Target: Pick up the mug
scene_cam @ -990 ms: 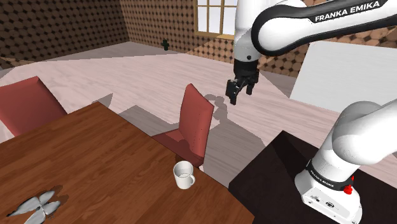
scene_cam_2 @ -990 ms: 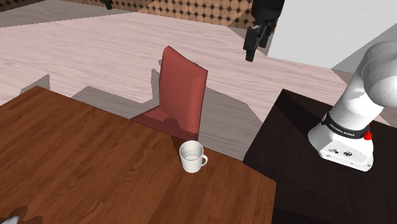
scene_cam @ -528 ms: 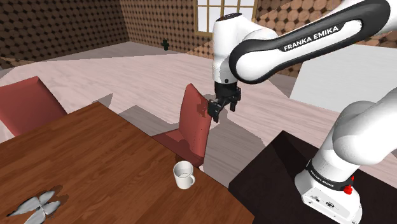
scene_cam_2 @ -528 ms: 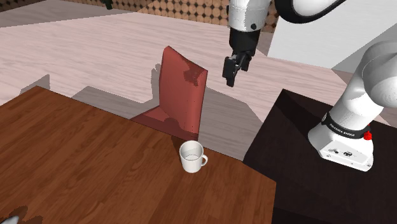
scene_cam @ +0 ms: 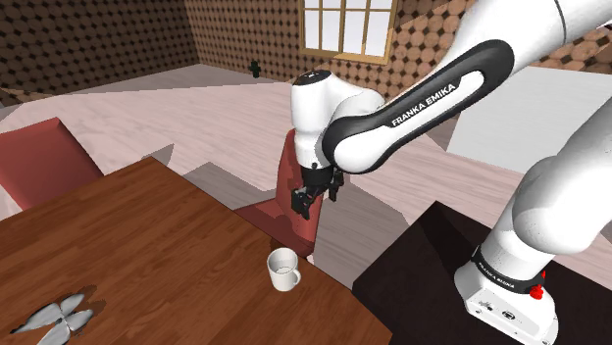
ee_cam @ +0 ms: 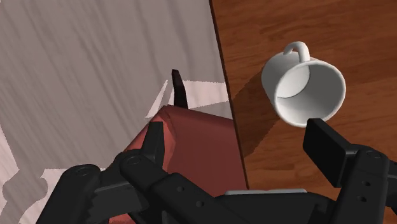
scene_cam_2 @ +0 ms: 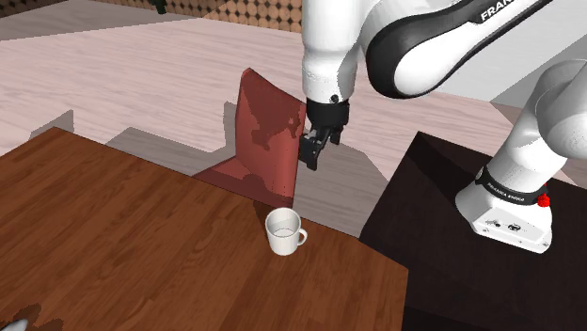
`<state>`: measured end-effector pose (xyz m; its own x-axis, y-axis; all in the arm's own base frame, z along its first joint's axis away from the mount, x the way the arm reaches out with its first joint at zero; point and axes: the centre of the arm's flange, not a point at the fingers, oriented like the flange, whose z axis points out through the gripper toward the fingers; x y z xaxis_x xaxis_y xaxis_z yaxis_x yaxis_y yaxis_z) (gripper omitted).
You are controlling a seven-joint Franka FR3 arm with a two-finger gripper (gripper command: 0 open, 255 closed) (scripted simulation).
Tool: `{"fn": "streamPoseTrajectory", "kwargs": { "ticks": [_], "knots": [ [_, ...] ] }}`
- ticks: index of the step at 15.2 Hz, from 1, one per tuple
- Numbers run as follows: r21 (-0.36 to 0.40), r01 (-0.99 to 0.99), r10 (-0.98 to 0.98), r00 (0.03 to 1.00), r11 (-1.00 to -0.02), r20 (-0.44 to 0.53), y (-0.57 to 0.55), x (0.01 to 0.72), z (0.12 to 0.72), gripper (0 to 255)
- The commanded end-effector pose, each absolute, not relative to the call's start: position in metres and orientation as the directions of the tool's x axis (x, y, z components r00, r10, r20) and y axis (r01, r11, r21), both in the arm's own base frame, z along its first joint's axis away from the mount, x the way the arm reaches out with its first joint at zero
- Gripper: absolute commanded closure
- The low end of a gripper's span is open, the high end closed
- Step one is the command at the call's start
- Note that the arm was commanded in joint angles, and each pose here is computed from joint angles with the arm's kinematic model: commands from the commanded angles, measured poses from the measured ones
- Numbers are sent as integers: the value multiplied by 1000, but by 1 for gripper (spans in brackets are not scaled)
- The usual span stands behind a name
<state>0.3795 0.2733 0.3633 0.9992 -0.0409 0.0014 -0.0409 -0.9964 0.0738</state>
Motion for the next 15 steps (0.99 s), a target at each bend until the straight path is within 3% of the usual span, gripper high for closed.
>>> {"fn": "streamPoseTrajectory", "kwargs": {
  "ticks": [1,15],
  "knots": [
    [71,-42,-42,999,-997,-1,291,383,344,0],
    [67,-40,-41,999,-997,-16,420,419,217,0]
  ]
}}
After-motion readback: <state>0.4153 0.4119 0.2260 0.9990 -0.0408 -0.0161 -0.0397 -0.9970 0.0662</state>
